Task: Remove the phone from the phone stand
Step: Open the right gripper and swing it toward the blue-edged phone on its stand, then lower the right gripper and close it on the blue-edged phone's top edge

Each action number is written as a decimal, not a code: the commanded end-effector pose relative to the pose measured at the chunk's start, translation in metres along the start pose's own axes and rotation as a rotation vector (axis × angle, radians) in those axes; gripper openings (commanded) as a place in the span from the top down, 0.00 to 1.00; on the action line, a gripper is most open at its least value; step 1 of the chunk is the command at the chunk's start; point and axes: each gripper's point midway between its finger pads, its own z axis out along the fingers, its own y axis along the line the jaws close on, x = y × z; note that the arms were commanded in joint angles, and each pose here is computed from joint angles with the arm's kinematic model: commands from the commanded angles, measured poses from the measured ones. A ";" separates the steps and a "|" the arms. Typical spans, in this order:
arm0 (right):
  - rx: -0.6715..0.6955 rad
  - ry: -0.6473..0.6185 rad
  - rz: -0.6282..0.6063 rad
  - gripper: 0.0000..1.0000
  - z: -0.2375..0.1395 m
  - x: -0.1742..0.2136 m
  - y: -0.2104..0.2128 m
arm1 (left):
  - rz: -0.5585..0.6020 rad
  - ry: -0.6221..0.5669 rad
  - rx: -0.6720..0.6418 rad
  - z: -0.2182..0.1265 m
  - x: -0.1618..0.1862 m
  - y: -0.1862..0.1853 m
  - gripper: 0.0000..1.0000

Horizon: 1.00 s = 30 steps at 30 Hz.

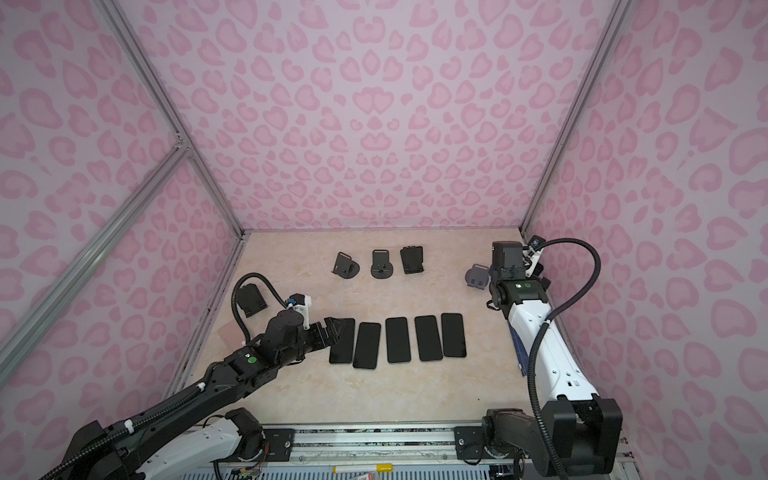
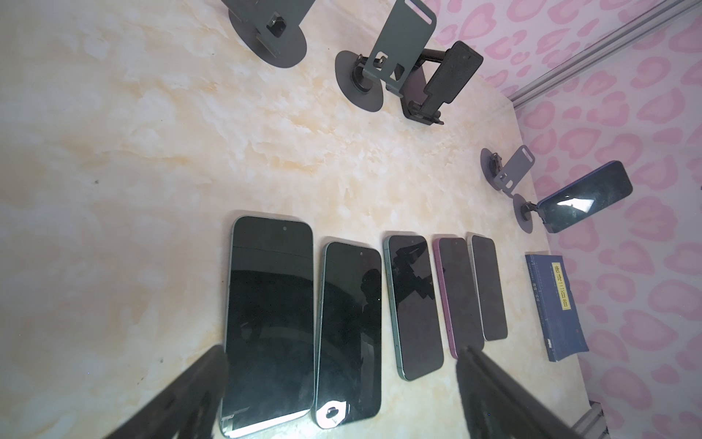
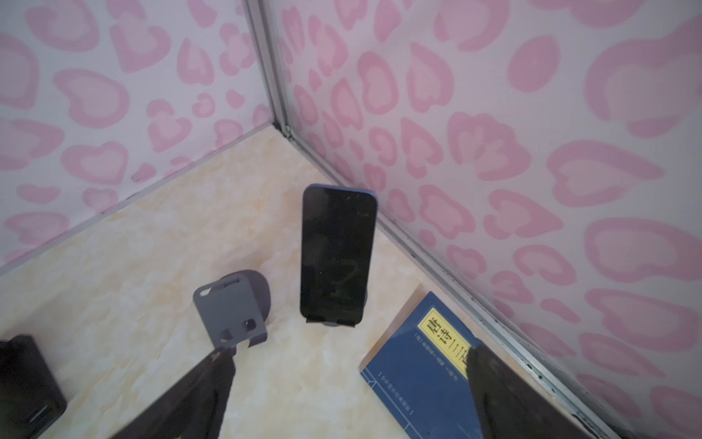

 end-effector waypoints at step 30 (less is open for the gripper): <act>-0.348 0.390 -0.042 0.18 0.029 0.082 0.052 | 0.133 0.030 0.099 0.009 -0.002 -0.025 0.03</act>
